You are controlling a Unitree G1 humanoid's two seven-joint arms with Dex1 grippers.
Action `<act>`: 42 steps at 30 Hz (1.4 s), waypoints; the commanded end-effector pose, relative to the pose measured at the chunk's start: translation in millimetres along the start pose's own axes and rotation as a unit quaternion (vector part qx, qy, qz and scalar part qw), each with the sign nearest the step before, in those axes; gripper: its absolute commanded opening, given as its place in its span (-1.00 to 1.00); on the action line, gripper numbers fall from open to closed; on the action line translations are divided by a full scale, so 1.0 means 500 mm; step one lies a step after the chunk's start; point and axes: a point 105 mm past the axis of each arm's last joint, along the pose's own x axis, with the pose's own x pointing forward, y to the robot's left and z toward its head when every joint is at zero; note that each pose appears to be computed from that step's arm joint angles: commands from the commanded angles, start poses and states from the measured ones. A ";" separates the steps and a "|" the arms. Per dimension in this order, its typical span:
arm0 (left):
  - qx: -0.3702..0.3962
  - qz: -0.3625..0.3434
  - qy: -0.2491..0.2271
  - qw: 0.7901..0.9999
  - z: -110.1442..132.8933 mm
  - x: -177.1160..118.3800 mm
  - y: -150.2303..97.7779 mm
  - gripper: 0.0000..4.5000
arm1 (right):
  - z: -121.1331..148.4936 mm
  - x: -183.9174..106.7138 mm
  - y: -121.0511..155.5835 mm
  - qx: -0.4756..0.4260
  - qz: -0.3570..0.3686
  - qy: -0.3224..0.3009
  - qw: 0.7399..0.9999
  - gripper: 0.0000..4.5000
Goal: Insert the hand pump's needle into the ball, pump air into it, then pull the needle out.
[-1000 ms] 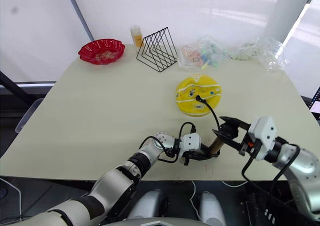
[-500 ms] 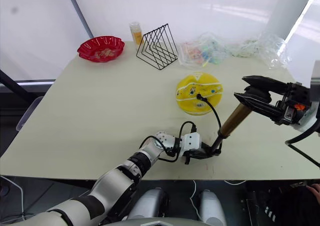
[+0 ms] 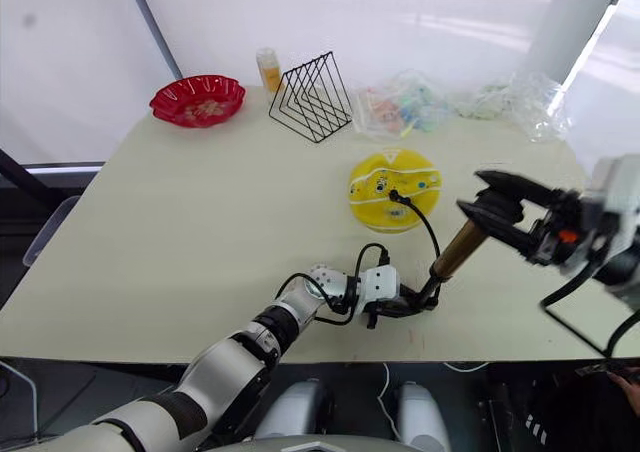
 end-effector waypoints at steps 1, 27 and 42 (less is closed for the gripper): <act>-0.059 -0.035 0.088 0.994 -0.101 -0.019 -0.059 -0.56 | -0.104 0.006 0.036 0.062 0.011 0.053 0.997 -0.21; -0.062 -0.039 0.083 0.994 -0.090 -0.009 -0.056 -0.56 | 0.060 0.015 -0.027 0.034 -0.027 -0.054 0.998 -0.27; -0.061 -0.043 0.084 0.994 -0.092 -0.009 -0.060 -0.56 | 0.183 -0.007 -0.049 -0.013 -0.028 -0.074 0.997 -0.27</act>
